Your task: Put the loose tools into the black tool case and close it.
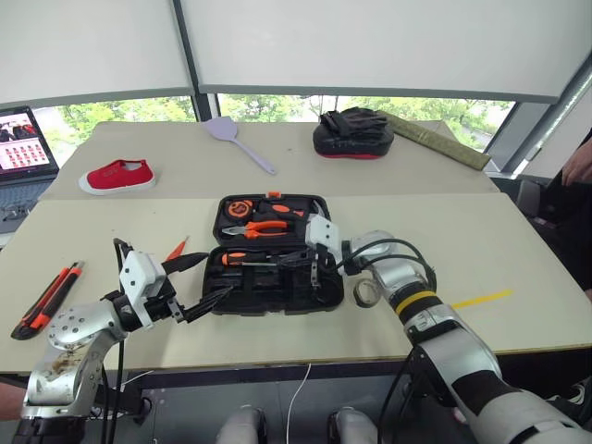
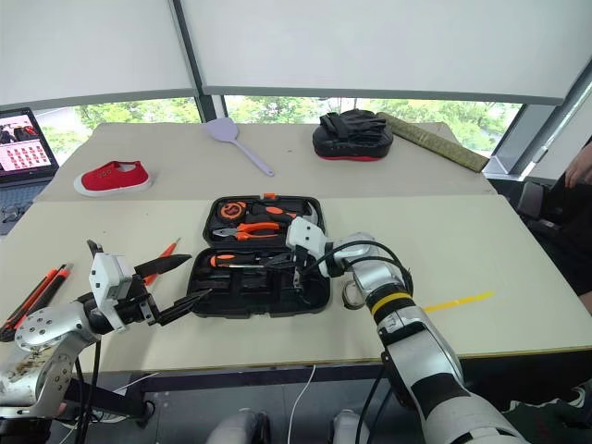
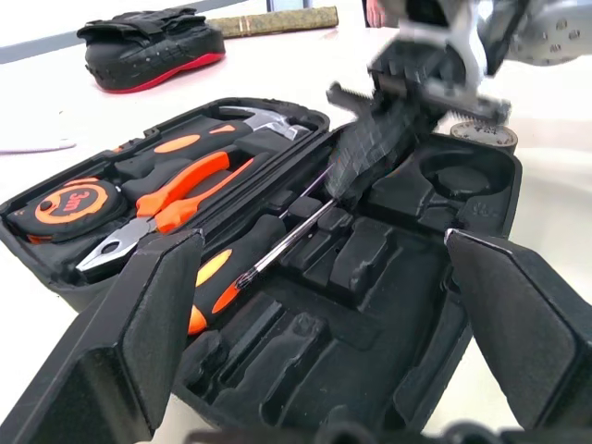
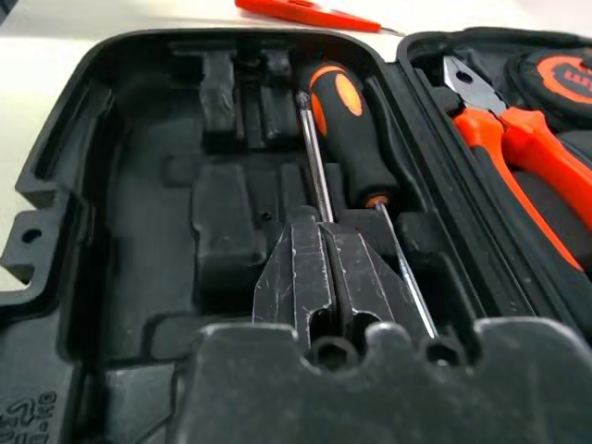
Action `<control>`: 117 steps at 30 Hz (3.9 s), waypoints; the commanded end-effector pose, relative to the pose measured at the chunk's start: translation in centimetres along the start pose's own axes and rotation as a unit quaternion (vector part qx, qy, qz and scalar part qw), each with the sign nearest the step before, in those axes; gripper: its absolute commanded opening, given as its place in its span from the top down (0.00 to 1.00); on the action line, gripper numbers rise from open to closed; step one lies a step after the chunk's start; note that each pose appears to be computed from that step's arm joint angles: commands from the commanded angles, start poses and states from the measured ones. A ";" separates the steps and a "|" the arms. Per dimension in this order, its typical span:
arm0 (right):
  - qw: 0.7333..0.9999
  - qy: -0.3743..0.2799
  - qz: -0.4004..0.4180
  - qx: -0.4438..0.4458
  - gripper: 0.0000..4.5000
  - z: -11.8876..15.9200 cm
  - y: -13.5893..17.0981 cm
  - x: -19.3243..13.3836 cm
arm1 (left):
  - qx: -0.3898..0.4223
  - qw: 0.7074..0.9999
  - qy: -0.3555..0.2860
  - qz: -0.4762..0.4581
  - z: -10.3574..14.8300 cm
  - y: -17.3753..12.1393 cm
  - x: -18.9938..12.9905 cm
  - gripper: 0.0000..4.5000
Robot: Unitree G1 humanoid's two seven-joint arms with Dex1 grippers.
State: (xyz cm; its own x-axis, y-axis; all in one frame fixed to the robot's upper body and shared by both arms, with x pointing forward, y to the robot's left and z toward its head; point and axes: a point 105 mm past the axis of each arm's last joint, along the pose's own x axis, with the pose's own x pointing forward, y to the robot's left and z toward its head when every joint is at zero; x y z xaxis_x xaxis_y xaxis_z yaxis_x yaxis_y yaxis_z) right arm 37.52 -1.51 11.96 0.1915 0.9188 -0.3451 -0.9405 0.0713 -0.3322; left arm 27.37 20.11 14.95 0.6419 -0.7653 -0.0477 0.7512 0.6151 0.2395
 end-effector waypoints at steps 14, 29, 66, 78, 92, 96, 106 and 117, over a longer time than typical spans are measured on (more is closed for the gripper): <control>0.985 -0.166 -0.050 -0.012 0.74 5.4 -0.5 -5.4 | -0.031 0.982 0.006 0.187 -1.6 3.5 -9.0 0.00; 0.979 -0.164 -0.117 -0.043 0.10 2.1 6.6 -15.5 | -0.109 0.920 0.132 0.353 -4.8 2.7 -19.8 0.00; 0.968 -0.191 -0.133 -0.088 0.00 8.6 3.7 -16.6 | -0.066 0.986 0.072 0.133 0.8 9.4 -0.5 0.90; 0.986 -0.083 -0.138 -0.040 0.00 4.2 4.2 -18.3 | 0.115 0.940 0.197 -0.252 1.3 1.8 7.3 0.90; 0.983 -0.087 -0.157 -0.029 0.00 4.2 4.8 -17.7 | 0.161 0.916 0.270 -0.250 -1.4 2.4 8.8 0.90; 0.983 -0.087 -0.159 -0.026 0.00 4.1 4.9 -17.6 | 0.179 0.901 0.289 -0.269 -1.9 1.8 8.1 0.90; 0.983 -0.090 -0.160 -0.019 0.00 4.1 5.1 -17.5 | 0.205 0.879 0.343 -0.261 -3.2 2.4 6.2 0.90; 0.984 -0.096 -0.152 -0.005 0.00 4.1 5.3 -17.3 | 0.150 0.943 0.172 -0.243 1.4 2.2 7.6 0.32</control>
State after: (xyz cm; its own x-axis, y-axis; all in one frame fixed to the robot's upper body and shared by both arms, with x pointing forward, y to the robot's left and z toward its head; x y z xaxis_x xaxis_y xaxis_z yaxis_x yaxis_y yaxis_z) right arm 28.53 -15.67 18.56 0.4207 0.9025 -0.0925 -0.8509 0.3572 -0.3852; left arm 33.34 15.28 13.87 0.2523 -0.7436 -0.6192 0.9464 0.0565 0.3179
